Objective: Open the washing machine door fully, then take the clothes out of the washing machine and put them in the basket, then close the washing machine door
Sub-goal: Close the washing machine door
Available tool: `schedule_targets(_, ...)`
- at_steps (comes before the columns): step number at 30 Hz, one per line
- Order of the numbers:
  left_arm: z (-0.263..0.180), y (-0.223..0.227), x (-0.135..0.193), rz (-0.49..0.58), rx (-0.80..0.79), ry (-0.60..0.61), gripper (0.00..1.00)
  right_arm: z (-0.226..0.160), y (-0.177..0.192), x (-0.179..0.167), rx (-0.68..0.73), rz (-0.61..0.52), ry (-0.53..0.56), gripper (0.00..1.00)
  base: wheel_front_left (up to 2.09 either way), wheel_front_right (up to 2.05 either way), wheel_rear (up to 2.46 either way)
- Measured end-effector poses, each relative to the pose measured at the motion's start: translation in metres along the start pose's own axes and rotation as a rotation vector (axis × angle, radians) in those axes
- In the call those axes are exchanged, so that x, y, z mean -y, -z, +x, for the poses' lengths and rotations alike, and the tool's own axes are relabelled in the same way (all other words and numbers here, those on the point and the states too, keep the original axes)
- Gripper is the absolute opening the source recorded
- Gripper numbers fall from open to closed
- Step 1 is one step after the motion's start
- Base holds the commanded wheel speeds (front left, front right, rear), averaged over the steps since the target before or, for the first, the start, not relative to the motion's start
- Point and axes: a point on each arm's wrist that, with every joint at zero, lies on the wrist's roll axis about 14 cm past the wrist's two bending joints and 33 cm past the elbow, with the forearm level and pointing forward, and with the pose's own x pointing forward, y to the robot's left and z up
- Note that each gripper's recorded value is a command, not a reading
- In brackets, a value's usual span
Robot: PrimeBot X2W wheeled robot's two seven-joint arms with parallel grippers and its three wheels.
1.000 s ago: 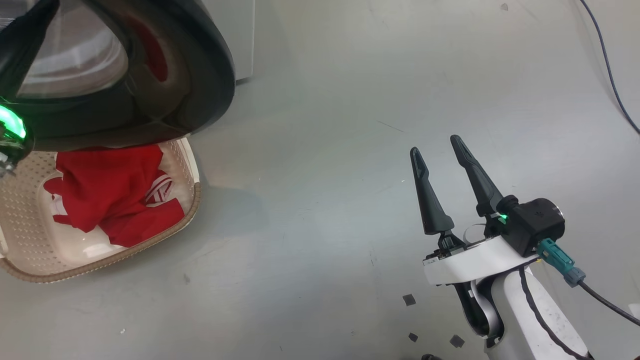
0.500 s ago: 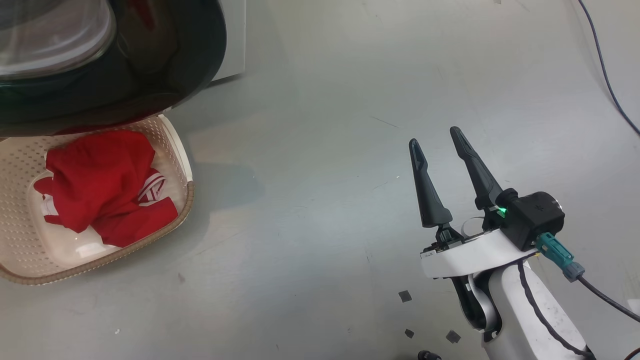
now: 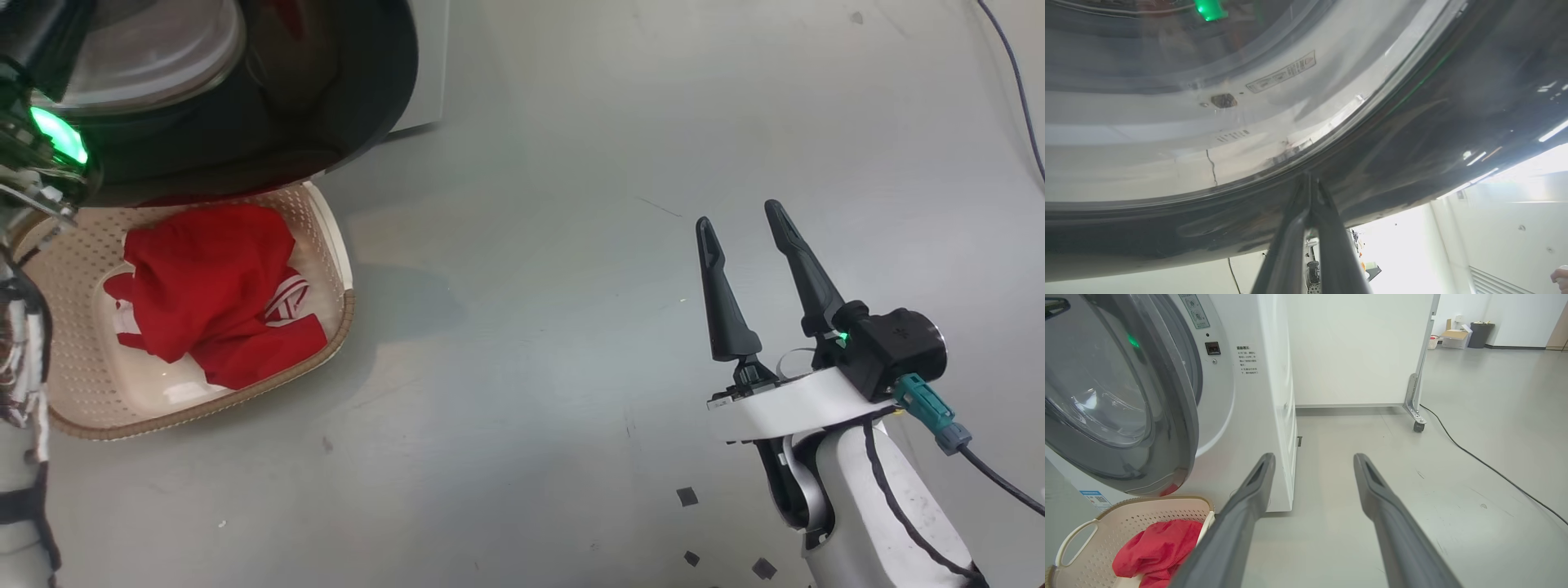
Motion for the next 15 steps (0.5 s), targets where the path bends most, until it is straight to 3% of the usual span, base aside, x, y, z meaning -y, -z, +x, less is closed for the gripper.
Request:
schedule_targets(11, -0.063, 0.016, -0.027, -0.147, 0.105, -0.077, 0.00, 0.010, 0.002, -0.019, 0.006, -0.017, -0.066, 1.00, 0.00, 0.00, 0.00)
schedule_targets(15, -0.088, 0.016, -0.030, -0.155, 0.187, -0.117, 0.00, 0.010, 0.001, -0.030, 0.009, -0.025, -0.114, 1.00, 0.00, 0.00, 0.00)
